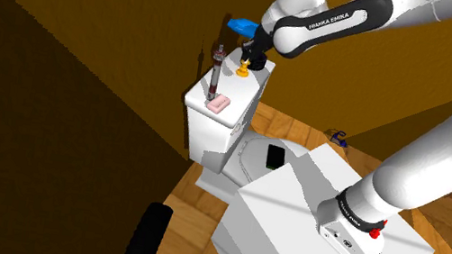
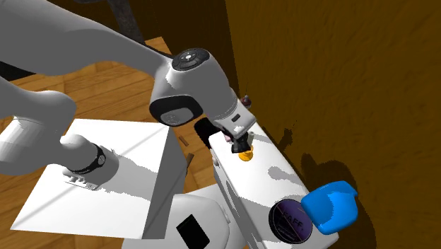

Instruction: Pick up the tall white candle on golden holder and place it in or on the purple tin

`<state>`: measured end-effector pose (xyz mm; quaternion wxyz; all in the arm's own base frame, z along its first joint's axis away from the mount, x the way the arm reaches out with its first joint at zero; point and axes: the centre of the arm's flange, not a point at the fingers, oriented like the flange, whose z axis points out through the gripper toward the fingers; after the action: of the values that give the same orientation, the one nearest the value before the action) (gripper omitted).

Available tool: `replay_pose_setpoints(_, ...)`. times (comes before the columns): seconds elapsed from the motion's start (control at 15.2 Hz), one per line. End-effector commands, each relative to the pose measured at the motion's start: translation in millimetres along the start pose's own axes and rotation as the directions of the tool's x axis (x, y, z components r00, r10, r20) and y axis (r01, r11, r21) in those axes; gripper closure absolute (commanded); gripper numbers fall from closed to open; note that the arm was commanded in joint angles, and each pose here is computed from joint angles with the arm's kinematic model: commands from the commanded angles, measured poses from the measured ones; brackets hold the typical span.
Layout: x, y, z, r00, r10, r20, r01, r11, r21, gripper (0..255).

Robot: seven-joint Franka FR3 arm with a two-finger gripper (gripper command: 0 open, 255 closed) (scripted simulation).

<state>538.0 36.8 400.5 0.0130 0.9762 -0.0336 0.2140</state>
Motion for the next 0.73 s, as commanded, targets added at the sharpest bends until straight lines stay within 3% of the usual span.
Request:
replay_pose_setpoints(0.0, 5, -1, -10, 1.000, 0.000, 0.001, 0.000, 1.000, 0.000, 255)
replay_pose_setpoints(0.33, 16, -1, -34, 1.000, 0.000, 0.001, 0.000, 1.000, 0.000, 255)
replay_pose_setpoints(0.66, 47, 40, -21, 1.000, 0.000, 0.001, 0.000, 1.000, 0.000, 255)
